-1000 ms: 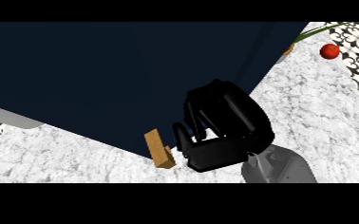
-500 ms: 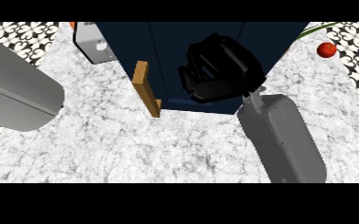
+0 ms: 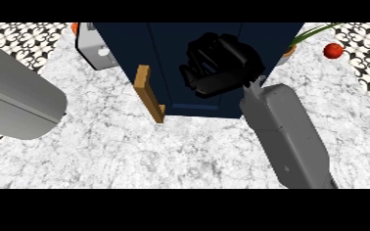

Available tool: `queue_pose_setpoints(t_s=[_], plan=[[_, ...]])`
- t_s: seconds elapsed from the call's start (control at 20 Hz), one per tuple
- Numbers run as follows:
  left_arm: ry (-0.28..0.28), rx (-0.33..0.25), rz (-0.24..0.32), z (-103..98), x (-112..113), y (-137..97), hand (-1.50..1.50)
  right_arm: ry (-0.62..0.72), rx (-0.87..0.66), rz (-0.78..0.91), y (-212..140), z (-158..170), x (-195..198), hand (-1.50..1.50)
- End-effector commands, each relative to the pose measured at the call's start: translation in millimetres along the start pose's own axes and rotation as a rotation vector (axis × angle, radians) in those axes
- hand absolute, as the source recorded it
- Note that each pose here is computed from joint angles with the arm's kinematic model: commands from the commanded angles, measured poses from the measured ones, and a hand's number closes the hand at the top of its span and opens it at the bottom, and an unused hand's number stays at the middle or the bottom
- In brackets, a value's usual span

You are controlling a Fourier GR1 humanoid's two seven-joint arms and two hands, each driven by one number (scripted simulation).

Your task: Pick up the bottled water, place it into the cabinet and close the cabinet

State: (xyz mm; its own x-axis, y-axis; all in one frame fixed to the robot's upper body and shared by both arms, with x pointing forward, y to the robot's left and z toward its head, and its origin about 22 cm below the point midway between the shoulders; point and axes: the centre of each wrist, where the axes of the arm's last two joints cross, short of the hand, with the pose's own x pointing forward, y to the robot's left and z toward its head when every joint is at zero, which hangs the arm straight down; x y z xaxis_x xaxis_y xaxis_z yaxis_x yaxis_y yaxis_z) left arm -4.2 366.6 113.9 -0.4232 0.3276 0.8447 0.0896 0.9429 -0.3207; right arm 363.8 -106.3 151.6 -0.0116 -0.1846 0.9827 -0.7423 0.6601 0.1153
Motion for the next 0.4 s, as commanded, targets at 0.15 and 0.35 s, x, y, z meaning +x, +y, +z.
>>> queue_pose_setpoints(t_s=[0.15,0.35], plan=[[0.011,-0.018,0.01,0.9,3.7,9.4,-1.5,0.011,0.024,-0.074,-1.3,-36.4,-0.4,1.5],[0.017,-0.022,0.037,-12.1,-4.6,-3.9,-1.5,0.024,0.049,-0.059,6.8,-47.6,15.4,1.5]])
